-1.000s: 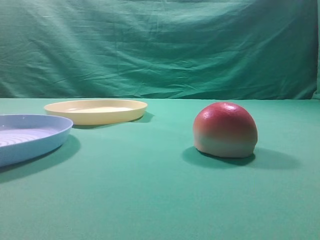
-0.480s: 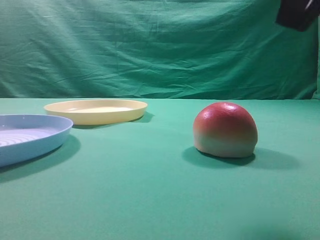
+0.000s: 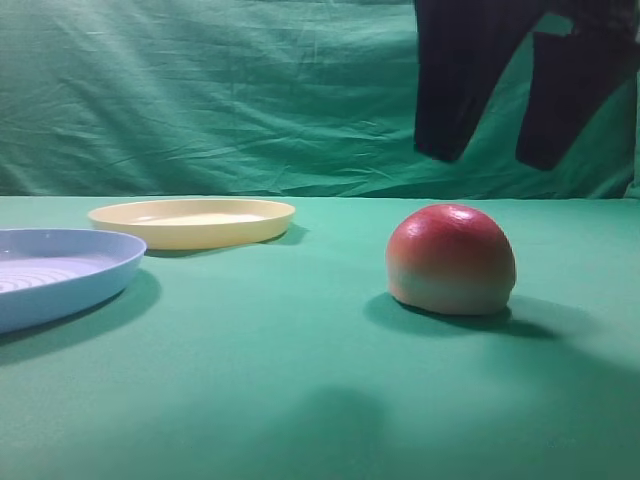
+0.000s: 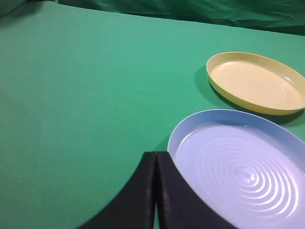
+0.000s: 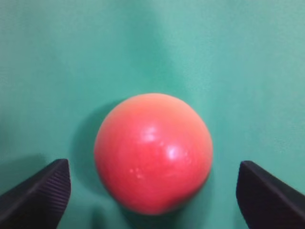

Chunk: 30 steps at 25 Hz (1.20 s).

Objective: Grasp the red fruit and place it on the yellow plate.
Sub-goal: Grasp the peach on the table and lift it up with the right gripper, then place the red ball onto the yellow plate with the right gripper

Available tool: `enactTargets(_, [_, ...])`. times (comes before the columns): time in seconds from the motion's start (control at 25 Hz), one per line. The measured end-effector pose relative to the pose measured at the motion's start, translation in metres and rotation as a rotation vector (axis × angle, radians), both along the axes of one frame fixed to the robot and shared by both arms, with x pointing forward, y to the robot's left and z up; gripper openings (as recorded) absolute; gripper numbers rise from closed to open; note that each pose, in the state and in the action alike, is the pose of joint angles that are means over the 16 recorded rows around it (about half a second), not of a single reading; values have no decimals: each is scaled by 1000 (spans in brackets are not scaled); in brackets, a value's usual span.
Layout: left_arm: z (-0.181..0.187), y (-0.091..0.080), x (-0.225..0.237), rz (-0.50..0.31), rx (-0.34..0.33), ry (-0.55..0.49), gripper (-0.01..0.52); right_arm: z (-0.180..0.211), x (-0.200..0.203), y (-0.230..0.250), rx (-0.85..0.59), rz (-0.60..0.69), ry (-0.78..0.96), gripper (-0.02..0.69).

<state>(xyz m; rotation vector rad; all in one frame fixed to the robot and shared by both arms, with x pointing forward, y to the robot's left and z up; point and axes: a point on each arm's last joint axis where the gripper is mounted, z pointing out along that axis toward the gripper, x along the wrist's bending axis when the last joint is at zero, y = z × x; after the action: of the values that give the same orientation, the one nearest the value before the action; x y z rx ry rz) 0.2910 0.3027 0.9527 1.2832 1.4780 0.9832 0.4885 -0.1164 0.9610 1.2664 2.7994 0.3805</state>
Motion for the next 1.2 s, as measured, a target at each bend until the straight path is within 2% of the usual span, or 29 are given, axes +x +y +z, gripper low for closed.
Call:
enactTargets(0.24, [0, 0, 0, 0, 0, 0, 0, -20, 7, 5, -14, 4, 10, 561])
enactTargets(0.56, [0, 0, 0, 0, 0, 0, 0, -19, 20, 14, -8, 29, -10, 368])
enactTargets(0.88, [0, 0, 0, 0, 0, 0, 0, 33, 56, 38, 86, 50, -160, 223])
enactTargets(1.2, [0, 0, 0, 0, 0, 0, 0, 89, 102, 72, 227, 44, -350, 200])
